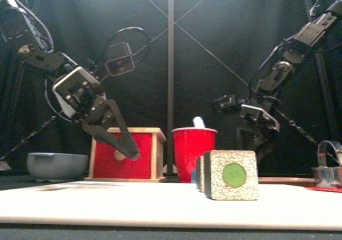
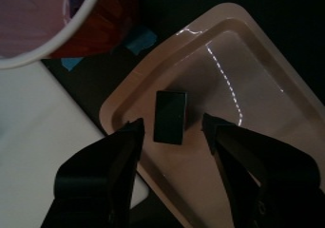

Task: Place sushi on board then cut the sushi with the knife then place the pieces on the plate
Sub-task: Place the 4 sushi pieces on the plate

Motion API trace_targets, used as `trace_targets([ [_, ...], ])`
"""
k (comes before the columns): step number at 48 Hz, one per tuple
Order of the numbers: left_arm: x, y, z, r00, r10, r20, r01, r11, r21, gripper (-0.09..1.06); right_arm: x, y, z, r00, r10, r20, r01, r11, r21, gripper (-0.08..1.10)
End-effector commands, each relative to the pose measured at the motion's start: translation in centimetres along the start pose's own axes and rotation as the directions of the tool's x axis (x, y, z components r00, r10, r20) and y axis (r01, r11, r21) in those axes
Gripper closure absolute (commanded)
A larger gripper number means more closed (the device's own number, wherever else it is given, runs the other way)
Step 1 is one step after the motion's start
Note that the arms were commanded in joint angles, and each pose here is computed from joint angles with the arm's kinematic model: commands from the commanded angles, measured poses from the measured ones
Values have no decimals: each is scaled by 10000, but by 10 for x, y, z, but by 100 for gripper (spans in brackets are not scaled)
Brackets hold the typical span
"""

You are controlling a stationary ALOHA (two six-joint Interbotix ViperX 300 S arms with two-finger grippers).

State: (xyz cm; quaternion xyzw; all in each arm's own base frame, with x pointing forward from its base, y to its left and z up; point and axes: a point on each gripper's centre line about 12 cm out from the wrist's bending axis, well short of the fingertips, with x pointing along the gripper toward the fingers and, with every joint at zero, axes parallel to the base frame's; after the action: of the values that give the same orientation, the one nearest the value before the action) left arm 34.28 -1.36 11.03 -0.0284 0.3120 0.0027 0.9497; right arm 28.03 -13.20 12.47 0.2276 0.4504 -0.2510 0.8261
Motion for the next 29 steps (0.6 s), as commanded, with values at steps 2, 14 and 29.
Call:
trace_targets([
  [2, 0, 1, 9, 9996, 21, 293, -20, 10000, -32, 26, -9, 0, 8, 9993, 53, 368, -53, 10000, 15, 16],
  [14, 0, 1, 10, 9995, 18, 324, -17, 10000, -33, 25, -54, 6, 28, 9905, 309, 1342, -291, 9995, -157, 16],
  [29, 1, -1, 12, 9993, -37, 381, 37, 10000, 2, 26, -110, 54, 41, 9444, 1786, 2760, -1414, 9786, -1495, 16],
])
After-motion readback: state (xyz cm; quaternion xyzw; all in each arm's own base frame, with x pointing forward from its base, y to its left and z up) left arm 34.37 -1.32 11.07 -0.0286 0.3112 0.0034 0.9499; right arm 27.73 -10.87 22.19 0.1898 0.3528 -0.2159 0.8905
